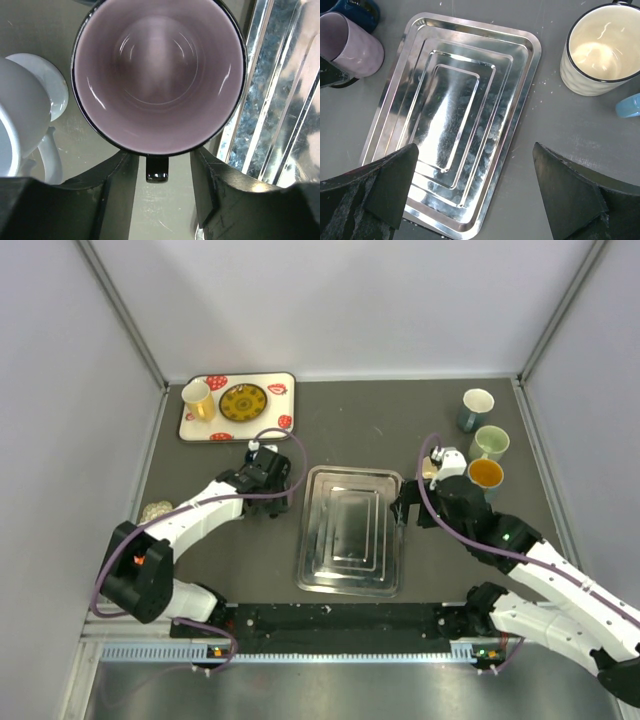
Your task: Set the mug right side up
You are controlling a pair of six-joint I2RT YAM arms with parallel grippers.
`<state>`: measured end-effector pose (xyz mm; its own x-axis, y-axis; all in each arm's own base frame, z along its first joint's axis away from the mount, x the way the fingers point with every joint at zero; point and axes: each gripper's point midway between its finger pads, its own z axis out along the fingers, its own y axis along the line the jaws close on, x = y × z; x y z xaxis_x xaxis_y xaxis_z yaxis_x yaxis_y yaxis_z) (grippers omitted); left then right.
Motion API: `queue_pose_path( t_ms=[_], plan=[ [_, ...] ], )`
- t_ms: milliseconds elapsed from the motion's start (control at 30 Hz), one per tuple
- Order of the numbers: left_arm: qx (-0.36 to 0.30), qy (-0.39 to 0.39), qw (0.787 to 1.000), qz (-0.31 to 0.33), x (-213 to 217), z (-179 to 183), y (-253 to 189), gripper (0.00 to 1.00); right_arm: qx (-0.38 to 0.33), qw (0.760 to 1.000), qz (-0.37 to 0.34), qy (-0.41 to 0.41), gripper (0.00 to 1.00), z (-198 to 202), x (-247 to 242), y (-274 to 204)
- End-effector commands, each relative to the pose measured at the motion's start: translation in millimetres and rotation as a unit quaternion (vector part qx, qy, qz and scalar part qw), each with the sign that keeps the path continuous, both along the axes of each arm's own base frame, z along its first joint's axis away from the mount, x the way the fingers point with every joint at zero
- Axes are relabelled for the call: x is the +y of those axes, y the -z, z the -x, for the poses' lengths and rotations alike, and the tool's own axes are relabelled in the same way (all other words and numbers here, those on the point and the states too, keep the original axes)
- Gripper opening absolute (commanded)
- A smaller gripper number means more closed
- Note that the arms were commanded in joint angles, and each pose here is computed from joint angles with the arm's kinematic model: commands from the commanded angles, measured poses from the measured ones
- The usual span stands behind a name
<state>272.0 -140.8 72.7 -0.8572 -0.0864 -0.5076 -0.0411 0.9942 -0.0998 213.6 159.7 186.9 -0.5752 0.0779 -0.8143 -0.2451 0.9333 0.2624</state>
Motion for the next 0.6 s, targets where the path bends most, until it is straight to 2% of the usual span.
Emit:
queue_pose_path(
  t_ms=[0,333,400,433,567],
  plan=[
    [-0.019,-0.001,1.0,0.004,0,-12,-2,0.47,-0.005,1.0,0.001,-0.003,0.99,1,-1,0],
    [-0.024,0.0,1.0,-0.004,7,-11,-5,0.22,0.003,1.0,0.001,-0.003,0.99,2,-1,5],
    [-0.02,0.001,1.0,-0.005,7,-9,-4,0.13,0.003,1.0,0.001,-0.004,0.99,3,-1,6],
    [-0.019,0.001,1.0,-0.005,7,-9,-5,0.0,0.004,1.0,-0.001,-0.005,0.99,3,0,6],
    [-0.036,0.014,0.999,0.023,1,-1,-22,0.0,0.007,1.0,-0.019,-0.022,0.97,8,5,3]
  ],
)
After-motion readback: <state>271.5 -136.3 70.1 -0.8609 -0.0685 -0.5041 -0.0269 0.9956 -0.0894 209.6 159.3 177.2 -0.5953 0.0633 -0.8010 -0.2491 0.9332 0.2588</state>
